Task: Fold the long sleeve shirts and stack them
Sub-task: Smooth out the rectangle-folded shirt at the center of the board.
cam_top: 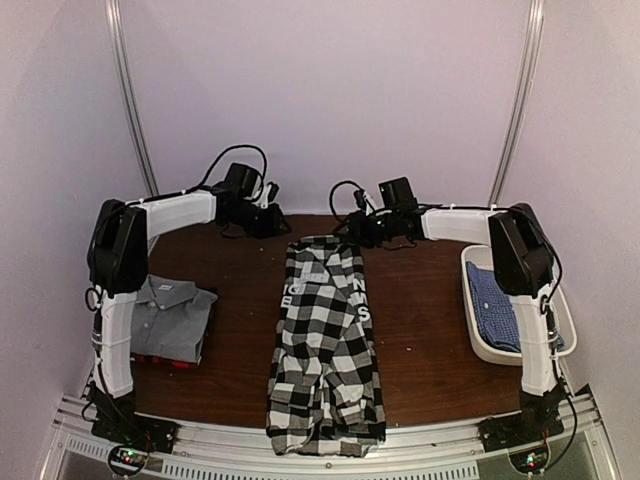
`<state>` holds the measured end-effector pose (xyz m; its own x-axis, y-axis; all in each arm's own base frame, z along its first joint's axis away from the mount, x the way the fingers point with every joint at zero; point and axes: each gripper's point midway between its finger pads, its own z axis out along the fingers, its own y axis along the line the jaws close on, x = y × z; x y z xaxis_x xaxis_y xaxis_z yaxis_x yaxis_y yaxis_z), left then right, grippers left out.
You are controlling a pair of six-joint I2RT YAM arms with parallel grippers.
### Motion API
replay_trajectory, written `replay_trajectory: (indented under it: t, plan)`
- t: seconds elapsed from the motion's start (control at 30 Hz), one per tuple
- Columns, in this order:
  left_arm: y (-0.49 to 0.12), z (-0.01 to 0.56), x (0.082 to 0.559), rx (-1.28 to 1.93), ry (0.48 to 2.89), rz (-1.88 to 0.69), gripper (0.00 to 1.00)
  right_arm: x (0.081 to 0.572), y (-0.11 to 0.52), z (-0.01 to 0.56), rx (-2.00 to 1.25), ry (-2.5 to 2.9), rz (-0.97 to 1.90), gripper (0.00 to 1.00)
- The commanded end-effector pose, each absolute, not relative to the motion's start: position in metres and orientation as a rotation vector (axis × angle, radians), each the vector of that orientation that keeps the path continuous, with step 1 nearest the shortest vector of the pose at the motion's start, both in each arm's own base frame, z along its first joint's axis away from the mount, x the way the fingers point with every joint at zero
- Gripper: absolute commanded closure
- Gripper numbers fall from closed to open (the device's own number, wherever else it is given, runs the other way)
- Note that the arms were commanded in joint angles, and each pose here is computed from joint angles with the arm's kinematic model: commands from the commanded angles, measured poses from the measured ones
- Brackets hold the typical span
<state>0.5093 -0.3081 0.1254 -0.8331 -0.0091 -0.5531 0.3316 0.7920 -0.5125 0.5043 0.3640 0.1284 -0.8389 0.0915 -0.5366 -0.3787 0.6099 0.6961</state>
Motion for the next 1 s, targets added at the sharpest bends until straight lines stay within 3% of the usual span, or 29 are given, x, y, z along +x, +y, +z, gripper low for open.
replay_trajectory:
  t: [0.0,0.27,0.63,0.8,0.97]
  plan:
    - [-0.356,0.127,0.452,0.329,2.436,-0.995,0.76,0.470,0.376,0.155,-0.294,2.242,1.144,0.57]
    - [-0.389,0.084,0.425,0.292,2.503,-1.070,0.76,0.408,0.368,0.161,-0.263,2.221,1.196,0.62]
    - [-0.381,0.011,0.491,0.183,2.560,-0.923,0.79,0.332,0.402,0.122,-0.340,2.308,1.268,0.63]
    - [-0.369,0.002,0.512,0.133,2.558,-0.903,0.79,0.319,0.421,0.098,-0.371,2.347,1.282,0.63]
    - [-0.369,0.022,0.537,0.140,2.491,-0.935,0.79,0.340,0.425,0.060,-0.359,2.419,1.202,0.63]
